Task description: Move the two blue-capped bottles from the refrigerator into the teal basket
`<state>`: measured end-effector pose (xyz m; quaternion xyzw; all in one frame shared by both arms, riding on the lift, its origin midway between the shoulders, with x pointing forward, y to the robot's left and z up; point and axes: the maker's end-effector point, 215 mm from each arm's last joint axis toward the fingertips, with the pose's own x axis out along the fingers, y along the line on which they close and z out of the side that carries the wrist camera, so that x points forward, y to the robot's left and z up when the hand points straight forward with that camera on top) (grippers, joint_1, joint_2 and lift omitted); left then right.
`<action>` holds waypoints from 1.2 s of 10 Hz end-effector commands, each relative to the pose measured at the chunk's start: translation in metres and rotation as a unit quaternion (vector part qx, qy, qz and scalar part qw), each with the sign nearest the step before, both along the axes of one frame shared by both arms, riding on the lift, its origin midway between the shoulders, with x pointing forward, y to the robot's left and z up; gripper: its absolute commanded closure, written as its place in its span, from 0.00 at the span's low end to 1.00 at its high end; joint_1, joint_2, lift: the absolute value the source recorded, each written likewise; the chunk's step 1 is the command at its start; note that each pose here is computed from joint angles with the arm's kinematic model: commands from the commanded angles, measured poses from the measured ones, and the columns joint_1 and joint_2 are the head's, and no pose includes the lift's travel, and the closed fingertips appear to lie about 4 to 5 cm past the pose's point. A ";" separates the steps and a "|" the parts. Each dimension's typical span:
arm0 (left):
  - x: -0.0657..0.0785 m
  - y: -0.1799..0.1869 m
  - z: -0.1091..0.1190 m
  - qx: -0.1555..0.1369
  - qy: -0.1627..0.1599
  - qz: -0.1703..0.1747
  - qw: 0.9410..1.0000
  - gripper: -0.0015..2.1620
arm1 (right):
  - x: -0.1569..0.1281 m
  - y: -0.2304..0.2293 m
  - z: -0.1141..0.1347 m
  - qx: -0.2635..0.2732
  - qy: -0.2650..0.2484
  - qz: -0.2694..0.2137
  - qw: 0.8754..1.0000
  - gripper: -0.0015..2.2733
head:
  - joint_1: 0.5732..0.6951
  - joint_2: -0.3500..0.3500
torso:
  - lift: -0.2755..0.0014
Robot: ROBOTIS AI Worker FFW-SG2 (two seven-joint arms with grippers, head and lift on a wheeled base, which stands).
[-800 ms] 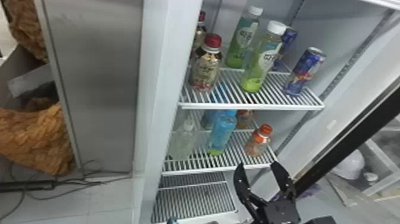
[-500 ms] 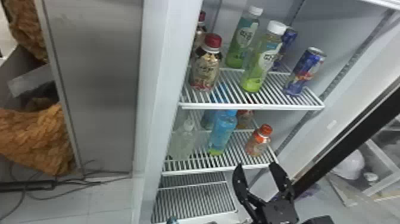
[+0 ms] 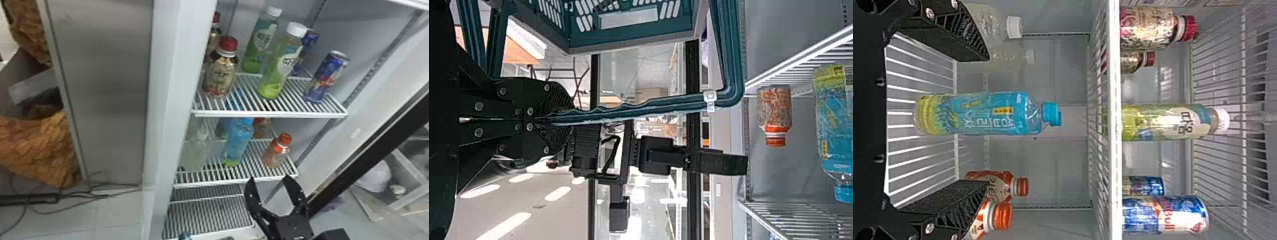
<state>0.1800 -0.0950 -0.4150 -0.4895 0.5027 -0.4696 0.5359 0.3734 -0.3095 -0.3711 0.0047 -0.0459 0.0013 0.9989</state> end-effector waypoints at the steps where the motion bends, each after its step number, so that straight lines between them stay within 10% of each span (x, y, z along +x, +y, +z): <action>1: 0.000 0.000 0.000 -0.001 0.000 0.000 1.000 0.53 | 0.006 -0.001 -0.011 0.001 0.007 -0.001 1.000 0.06 | 1.00 0.00 | 0.49; 12: 0.002 -0.001 0.002 -0.003 0.000 0.003 1.000 0.53 | 0.090 0.014 -0.040 0.004 -0.001 0.014 1.000 0.06 | 1.00 0.00 | 0.49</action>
